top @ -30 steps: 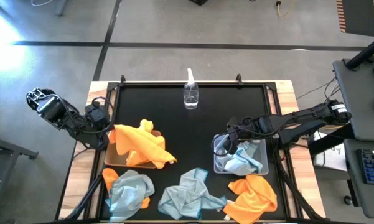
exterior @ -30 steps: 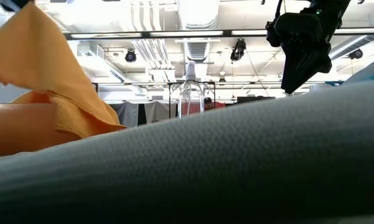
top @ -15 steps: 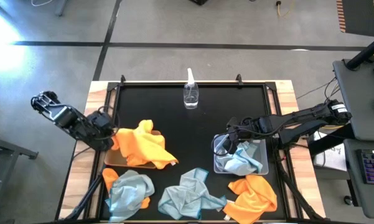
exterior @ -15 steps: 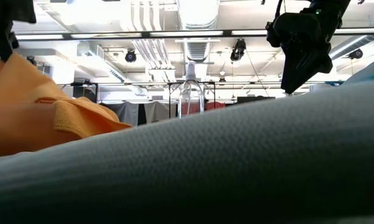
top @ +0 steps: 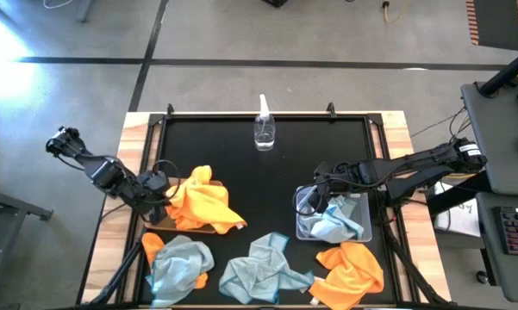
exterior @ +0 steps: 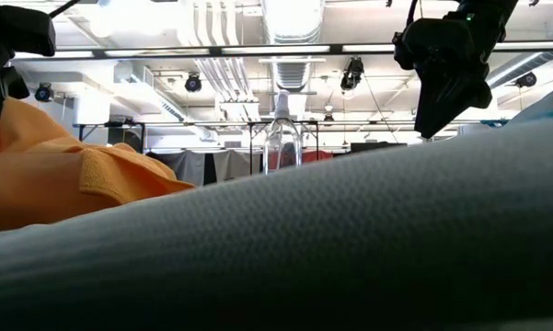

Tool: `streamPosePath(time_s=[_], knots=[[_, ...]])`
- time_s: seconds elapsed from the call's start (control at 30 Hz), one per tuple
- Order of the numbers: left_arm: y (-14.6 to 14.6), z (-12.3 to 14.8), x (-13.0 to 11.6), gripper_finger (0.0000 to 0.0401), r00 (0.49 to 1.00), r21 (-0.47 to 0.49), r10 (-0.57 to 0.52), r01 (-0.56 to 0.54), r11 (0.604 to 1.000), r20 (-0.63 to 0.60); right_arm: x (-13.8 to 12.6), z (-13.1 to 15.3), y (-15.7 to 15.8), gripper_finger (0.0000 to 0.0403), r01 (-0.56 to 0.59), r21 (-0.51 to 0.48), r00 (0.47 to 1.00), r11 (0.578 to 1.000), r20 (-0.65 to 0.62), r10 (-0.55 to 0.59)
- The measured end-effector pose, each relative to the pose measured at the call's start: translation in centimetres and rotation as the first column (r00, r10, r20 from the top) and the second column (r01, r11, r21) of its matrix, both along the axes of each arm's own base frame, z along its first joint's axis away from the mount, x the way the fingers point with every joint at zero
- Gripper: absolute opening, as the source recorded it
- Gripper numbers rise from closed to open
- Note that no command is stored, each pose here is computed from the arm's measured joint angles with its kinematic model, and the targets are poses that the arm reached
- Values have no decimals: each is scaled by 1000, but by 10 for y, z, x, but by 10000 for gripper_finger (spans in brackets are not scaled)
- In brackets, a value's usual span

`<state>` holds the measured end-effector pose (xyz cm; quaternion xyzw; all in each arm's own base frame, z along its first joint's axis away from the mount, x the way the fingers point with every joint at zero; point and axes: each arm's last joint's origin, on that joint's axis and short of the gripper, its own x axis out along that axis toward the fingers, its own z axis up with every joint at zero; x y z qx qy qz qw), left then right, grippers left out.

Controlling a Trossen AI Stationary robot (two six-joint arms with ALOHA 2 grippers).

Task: Sort microfiber towel by color & place in baskets
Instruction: Put the middle orange microfiber cloth into the orange bin

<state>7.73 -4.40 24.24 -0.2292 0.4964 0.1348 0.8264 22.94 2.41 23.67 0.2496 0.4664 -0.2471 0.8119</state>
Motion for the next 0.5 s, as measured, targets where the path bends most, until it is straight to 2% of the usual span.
streamPosePath(time_s=[0.2, 0.4, 0.5], knots=[[-1, 7, 2, 8, 1000, -15, -4, 5, 1000, 8, 0, 0, 0, 118, 4, 3, 1000, 1000, 6, -4], [-3, 27, -1, 34, 999, -123, -50, 51, 991, 7, 1, 0, 0, 118, 4, 3, 1000, 1000, 8, -4], [-1, 40, -5, 44, 999, -129, -54, 54, 990, 2, 1, 0, 0, 118, -2, 0, 1000, 1000, 8, 2]])
